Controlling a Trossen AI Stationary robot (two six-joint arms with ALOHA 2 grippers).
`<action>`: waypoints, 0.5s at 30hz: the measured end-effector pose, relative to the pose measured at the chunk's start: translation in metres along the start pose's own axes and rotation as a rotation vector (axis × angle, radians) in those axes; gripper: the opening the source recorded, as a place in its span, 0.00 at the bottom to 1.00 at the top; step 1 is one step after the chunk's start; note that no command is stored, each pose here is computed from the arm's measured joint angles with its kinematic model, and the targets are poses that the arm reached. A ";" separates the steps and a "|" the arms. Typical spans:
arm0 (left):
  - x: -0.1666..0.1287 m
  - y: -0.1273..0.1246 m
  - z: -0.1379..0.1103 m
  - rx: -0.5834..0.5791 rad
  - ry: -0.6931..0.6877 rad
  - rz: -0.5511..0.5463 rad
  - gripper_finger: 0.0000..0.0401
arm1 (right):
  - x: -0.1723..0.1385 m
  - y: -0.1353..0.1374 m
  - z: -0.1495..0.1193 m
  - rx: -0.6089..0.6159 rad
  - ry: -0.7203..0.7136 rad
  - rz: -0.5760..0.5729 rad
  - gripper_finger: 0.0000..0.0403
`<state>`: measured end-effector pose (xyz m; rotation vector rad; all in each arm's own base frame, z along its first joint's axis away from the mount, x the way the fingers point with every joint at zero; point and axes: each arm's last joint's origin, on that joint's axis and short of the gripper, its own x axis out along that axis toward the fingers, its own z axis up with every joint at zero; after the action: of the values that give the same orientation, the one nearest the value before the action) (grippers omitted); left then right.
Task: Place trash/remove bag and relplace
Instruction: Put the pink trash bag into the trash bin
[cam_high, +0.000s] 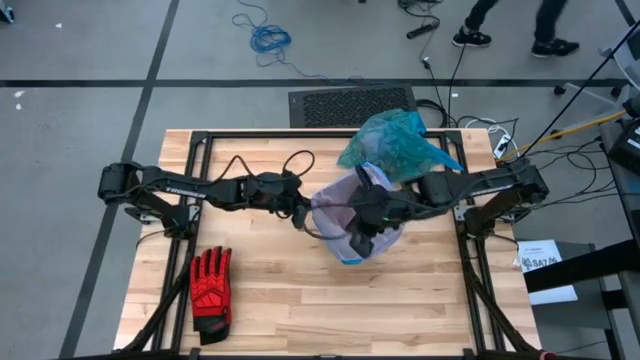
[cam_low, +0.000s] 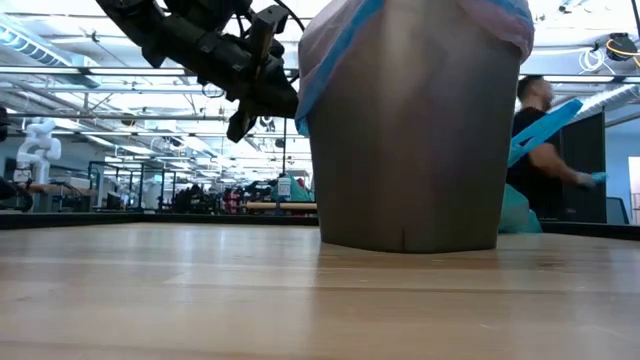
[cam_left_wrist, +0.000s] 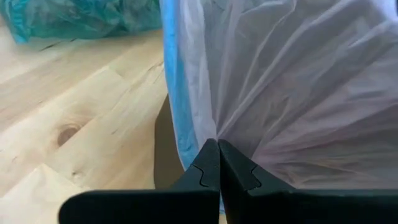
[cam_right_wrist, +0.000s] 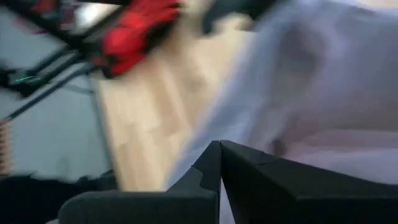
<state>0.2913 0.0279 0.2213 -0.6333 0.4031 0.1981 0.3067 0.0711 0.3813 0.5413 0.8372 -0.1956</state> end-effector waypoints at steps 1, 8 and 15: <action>0.000 0.000 0.000 0.000 0.000 -0.001 0.00 | -0.007 0.006 -0.001 -0.023 -0.007 0.027 0.00; -0.001 0.005 0.004 -0.010 0.000 -0.008 0.00 | -0.017 0.040 -0.036 -0.096 -0.017 -0.008 0.00; -0.002 0.013 0.010 -0.008 0.020 -0.039 0.00 | -0.001 0.067 -0.080 -0.020 -0.180 -0.229 0.00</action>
<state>0.2886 0.0438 0.2225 -0.6511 0.4086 0.1562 0.2791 0.1704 0.3638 0.4016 0.7232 -0.4396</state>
